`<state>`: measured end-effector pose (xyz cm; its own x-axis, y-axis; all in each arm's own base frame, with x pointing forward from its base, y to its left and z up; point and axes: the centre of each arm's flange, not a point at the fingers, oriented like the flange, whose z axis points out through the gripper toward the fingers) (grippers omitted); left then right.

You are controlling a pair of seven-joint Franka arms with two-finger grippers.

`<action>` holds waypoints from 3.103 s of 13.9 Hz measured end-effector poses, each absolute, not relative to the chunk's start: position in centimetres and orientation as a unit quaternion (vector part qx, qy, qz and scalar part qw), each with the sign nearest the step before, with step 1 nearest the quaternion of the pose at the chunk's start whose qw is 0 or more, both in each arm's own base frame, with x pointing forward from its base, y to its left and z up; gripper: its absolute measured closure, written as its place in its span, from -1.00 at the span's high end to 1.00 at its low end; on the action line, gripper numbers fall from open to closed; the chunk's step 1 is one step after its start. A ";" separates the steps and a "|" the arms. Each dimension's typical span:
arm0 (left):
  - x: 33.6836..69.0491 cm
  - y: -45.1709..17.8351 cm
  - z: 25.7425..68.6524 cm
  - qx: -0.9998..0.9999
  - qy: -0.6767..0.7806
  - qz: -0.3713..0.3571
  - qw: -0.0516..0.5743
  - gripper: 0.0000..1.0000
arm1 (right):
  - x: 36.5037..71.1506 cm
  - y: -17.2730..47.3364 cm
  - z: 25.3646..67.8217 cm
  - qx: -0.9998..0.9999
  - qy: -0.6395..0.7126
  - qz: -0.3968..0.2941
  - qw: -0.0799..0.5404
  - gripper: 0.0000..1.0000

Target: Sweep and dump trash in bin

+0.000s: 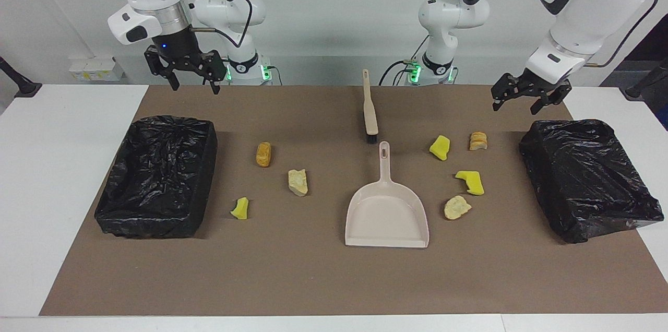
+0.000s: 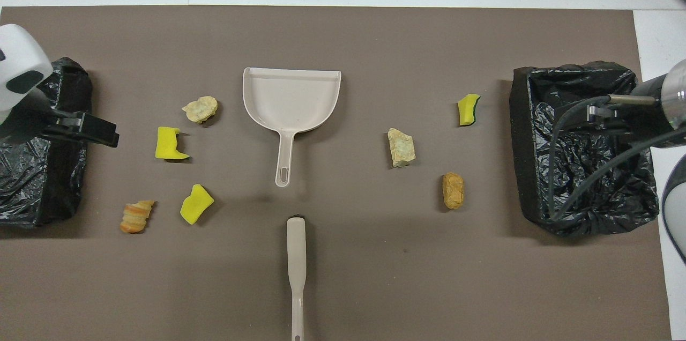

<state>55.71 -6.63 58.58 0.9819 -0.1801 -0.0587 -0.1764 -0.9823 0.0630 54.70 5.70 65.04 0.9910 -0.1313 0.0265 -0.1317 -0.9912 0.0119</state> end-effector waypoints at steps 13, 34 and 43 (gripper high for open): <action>39.0 -20.6 43.8 0.982 -0.168 -0.079 0.032 1.00 | 58.0 18.8 57.9 0.997 -0.065 0.024 -0.013 1.00; 21.5 -32.9 33.5 0.996 -0.077 -0.015 0.032 0.27 | 56.0 51.0 36.2 0.998 0.014 0.059 0.010 0.73; 23.4 -31.5 33.3 0.999 -0.038 -0.018 0.030 -0.48 | 55.7 50.8 35.4 0.998 0.019 0.052 0.016 -0.29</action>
<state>23.41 -31.45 33.34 0.9964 -0.0779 -0.0334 -0.0757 -0.9953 0.0611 55.72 50.82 35.36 0.9940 0.0396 0.1023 0.0363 -0.9987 0.0346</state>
